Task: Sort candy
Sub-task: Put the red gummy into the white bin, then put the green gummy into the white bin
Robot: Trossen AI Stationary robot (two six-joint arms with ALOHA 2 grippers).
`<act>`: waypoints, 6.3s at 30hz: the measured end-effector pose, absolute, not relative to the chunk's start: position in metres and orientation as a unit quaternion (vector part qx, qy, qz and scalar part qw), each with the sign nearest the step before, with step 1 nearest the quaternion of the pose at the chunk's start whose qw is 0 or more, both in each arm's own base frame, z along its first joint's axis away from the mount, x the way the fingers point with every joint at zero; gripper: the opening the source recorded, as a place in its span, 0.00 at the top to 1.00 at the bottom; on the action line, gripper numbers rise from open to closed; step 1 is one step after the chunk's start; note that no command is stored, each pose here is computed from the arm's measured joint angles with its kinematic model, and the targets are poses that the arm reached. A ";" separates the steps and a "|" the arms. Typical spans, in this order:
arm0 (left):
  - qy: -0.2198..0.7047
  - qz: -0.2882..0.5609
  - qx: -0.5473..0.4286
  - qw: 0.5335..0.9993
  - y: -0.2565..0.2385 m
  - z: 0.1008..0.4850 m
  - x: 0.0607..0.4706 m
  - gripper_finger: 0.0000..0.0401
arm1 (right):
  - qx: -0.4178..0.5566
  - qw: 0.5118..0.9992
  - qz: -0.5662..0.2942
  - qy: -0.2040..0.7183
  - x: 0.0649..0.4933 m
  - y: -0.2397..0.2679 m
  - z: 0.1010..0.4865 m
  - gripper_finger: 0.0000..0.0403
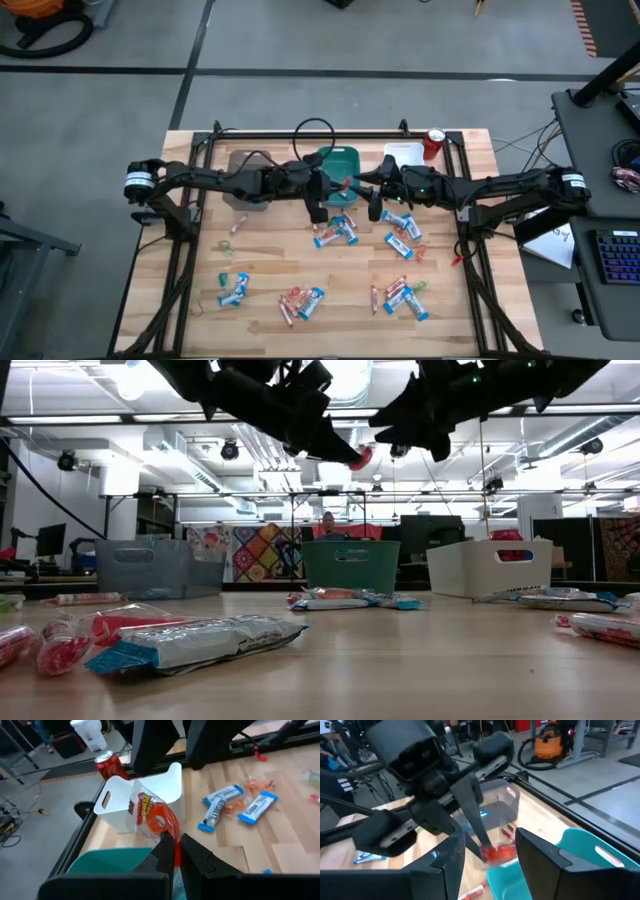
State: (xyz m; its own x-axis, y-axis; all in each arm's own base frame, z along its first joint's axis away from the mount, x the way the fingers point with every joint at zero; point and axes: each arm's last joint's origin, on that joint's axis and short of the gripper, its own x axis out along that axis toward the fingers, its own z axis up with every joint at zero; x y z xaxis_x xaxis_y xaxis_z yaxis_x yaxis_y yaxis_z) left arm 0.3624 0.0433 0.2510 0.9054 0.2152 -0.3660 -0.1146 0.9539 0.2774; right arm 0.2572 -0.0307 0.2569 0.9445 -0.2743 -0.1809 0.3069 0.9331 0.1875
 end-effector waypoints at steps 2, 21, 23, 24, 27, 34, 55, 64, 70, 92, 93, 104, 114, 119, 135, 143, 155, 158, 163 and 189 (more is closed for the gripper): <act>0.190 0.083 0.123 0.971 0.040 0.253 0.363 1.00 | 0.107 0.980 -0.149 0.076 0.256 -0.031 0.255 0.59; 0.147 0.097 0.096 0.980 0.028 0.260 0.367 1.00 | 0.144 0.976 -0.152 0.063 0.257 -0.031 0.257 0.59; 0.140 0.098 0.096 0.981 0.028 0.262 0.367 1.00 | 0.150 0.975 -0.152 0.062 0.257 -0.031 0.257 0.59; 0.138 0.098 0.095 0.981 0.028 0.262 0.367 1.00 | 0.151 0.975 -0.152 0.062 0.257 -0.031 0.257 0.59; 0.134 0.098 0.095 0.982 0.028 0.263 0.368 1.00 | 0.151 0.975 -0.151 0.056 0.257 -0.031 0.258 0.62; 0.133 0.099 0.092 0.982 0.028 0.263 0.368 1.00 | 0.131 0.979 -0.147 0.045 0.258 -0.031 0.261 0.85; 0.202 0.196 0.080 0.956 0.034 0.258 0.356 0.70 | 0.039 0.942 -0.304 0.135 0.246 -0.040 0.259 0.98; 0.335 0.197 -0.086 0.917 0.018 0.247 0.325 0.68 | 0.098 0.762 -0.578 0.274 0.200 -0.058 0.227 0.98; 0.421 0.186 -0.119 0.880 -0.014 0.235 0.309 0.68 | 0.128 0.763 -0.564 0.288 0.199 -0.059 0.220 0.94; 0.579 0.209 -0.135 0.776 -0.109 0.218 0.245 0.68 | 0.221 0.866 -0.360 0.269 0.230 -0.048 0.252 0.55; 0.589 0.215 -0.139 0.767 -0.110 0.218 0.242 0.68 | 0.221 0.874 -0.341 0.268 0.232 -0.045 0.255 0.55; 0.655 0.219 -0.176 0.702 -0.109 0.208 0.228 0.77 | 0.197 0.887 -0.306 0.285 0.235 -0.036 0.258 0.57; 0.699 0.244 -0.244 0.626 -0.105 0.186 0.203 0.87 | 0.185 0.882 -0.307 0.306 0.239 -0.037 0.251 0.57; 0.662 0.200 -0.279 0.667 -0.100 0.175 0.192 0.91 | 0.182 0.882 -0.306 0.307 0.239 -0.037 0.251 0.57; 0.549 0.178 -0.387 0.719 -0.077 0.171 0.151 0.91 | 0.183 0.883 -0.306 0.306 0.239 -0.037 0.251 0.57; 0.549 0.177 -0.386 0.720 -0.079 0.174 0.156 0.91 | 0.183 0.883 -0.306 0.306 0.239 -0.037 0.251 0.57; 0.546 0.175 -0.392 0.719 -0.083 0.181 0.164 0.83 | 0.186 0.882 -0.306 0.305 0.239 -0.036 0.251 0.57; 0.544 0.169 -0.391 0.723 -0.084 0.187 0.166 0.81 | 0.186 0.883 -0.305 0.305 0.239 -0.036 0.251 0.57; 0.562 0.188 -0.375 0.712 -0.082 0.196 0.163 0.78 | 0.186 0.883 -0.305 0.305 0.239 -0.036 0.251 0.57; 0.616 0.345 -0.297 0.643 -0.074 0.158 0.151 0.50 | 0.200 0.883 -0.297 0.304 0.239 -0.036 0.253 0.57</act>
